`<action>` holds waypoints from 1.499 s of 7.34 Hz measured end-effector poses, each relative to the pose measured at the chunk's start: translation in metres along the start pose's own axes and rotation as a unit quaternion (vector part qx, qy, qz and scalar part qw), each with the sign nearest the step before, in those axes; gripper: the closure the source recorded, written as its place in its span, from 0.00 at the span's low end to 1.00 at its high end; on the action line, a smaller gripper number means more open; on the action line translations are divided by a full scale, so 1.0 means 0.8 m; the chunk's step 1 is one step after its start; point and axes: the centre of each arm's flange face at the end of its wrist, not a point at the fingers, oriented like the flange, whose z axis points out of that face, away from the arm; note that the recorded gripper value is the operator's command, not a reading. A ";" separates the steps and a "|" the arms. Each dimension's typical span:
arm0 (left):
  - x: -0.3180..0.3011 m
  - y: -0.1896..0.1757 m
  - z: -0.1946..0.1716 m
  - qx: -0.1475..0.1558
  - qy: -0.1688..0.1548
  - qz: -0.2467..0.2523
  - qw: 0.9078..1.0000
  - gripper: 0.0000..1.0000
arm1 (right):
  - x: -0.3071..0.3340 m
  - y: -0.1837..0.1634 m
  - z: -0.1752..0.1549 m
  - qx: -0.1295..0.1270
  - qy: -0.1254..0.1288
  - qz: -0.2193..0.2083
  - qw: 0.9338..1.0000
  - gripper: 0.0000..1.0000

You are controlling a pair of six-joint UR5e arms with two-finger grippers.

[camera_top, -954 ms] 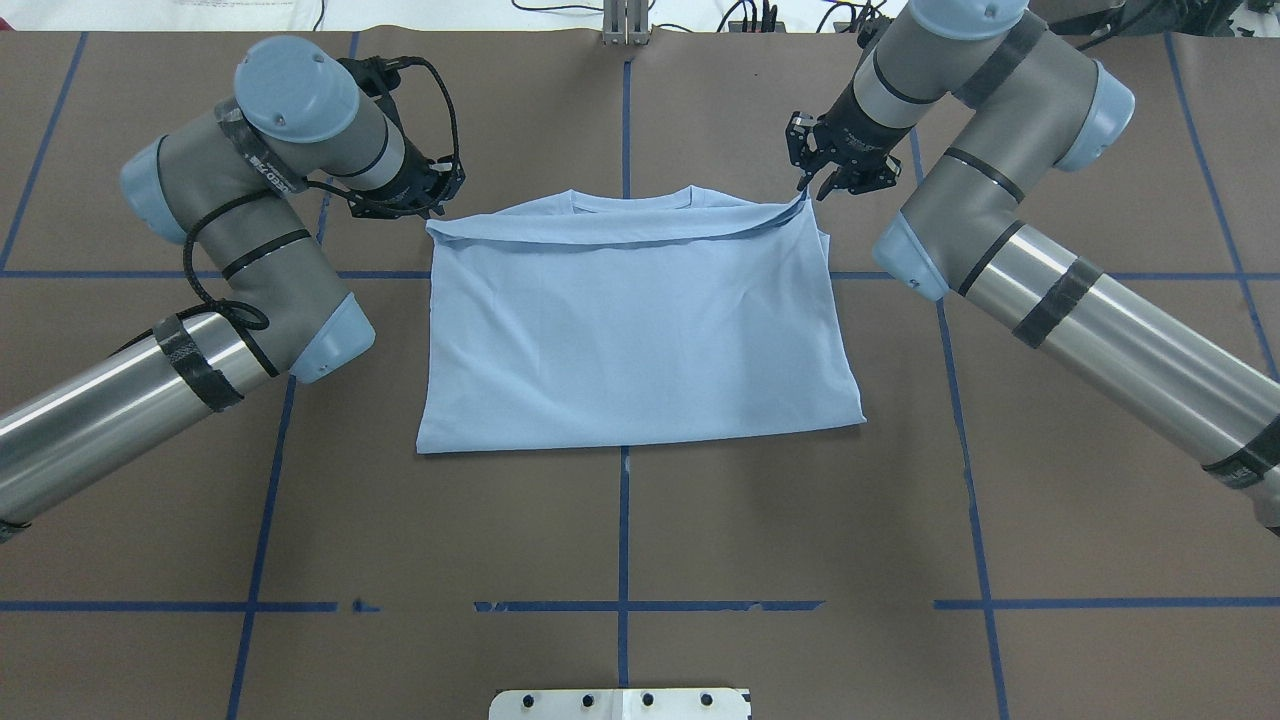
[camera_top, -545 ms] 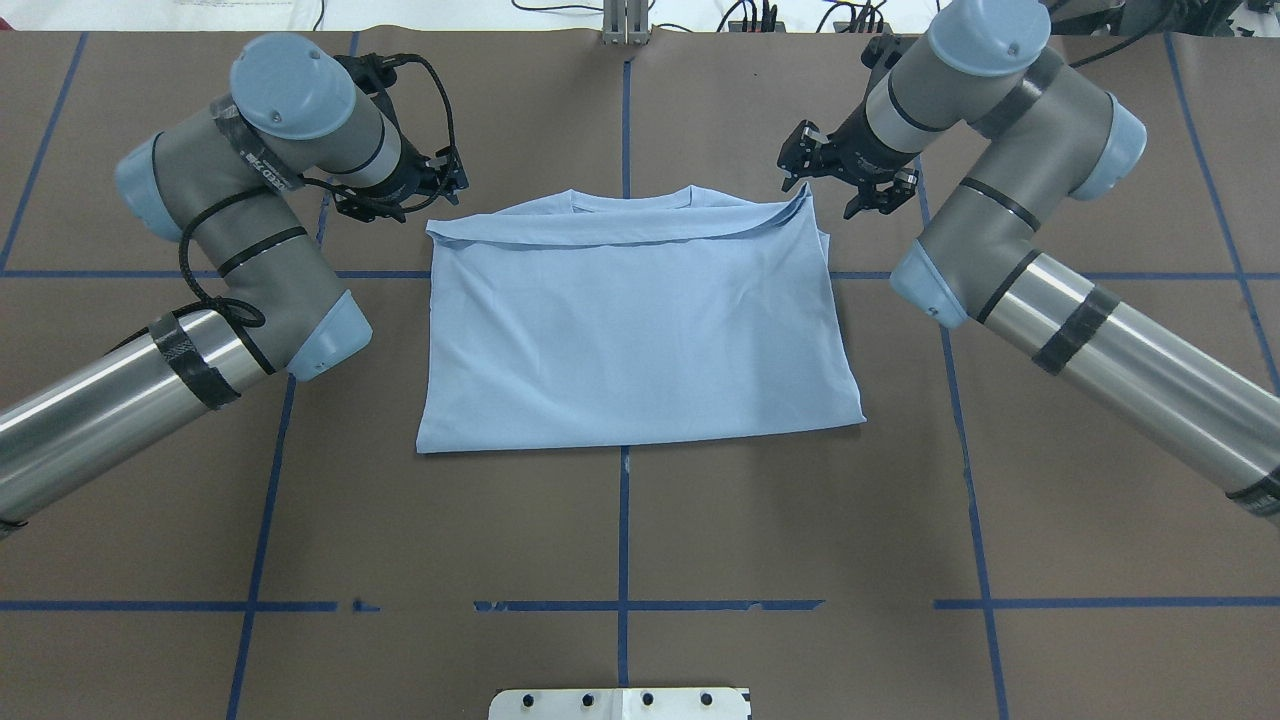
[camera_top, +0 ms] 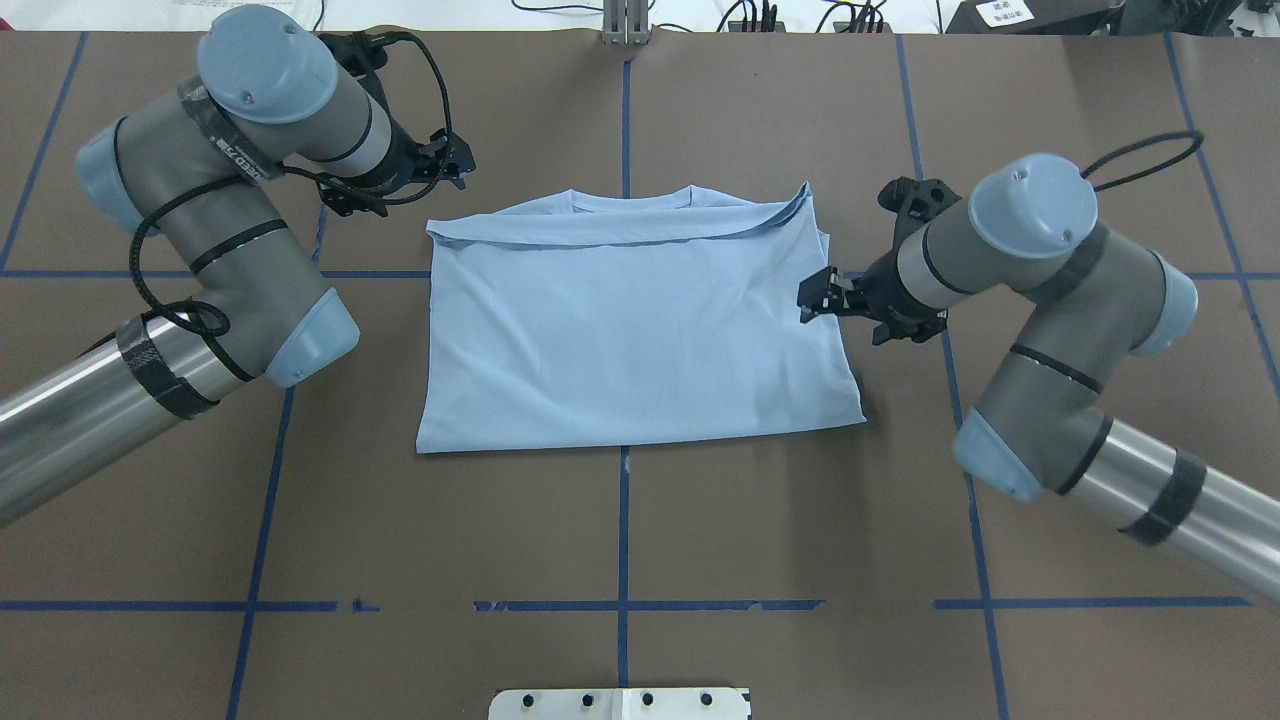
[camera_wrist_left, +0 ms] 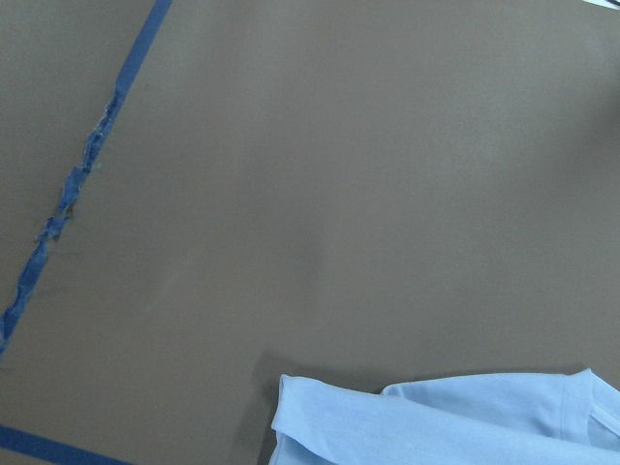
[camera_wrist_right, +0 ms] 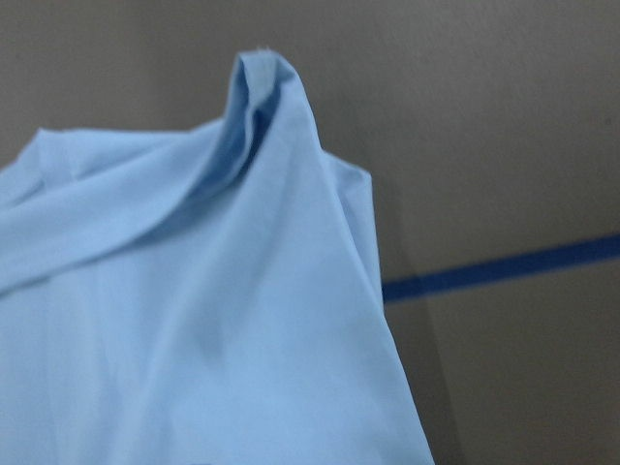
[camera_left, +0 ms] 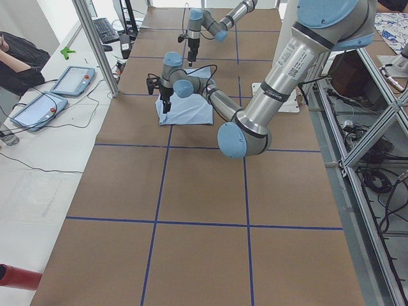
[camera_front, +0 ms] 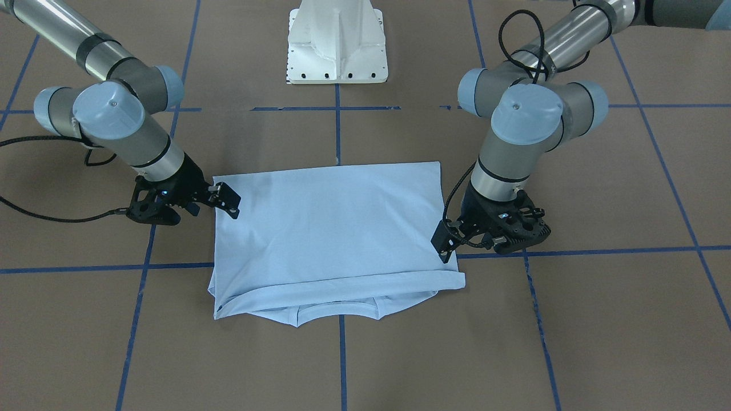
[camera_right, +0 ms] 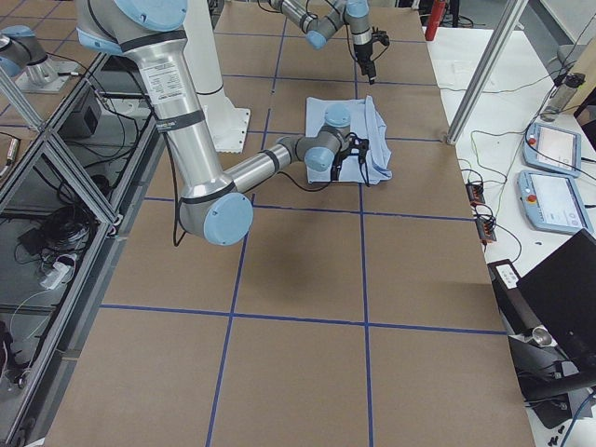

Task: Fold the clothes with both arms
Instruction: 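Move the right gripper to the folded bundle's corner nearest the robot and grasp it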

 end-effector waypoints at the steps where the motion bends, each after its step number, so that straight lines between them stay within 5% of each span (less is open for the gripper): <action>1: 0.002 0.003 -0.010 0.001 0.002 -0.001 1.000 0.00 | 0.011 0.034 0.003 -0.004 0.011 -0.009 1.000 0.02; 4: 0.004 0.005 -0.018 0.002 0.005 0.000 1.000 0.00 | 0.018 0.067 0.013 -0.014 0.026 -0.018 0.999 0.13; 7: 0.003 0.006 -0.021 0.002 0.007 0.000 1.000 0.00 | 0.019 0.072 0.025 -0.021 0.033 -0.019 0.999 0.93; 11: -0.003 0.009 -0.019 0.002 0.006 0.000 1.000 0.00 | 0.020 0.073 0.018 -0.022 0.029 -0.019 0.999 1.00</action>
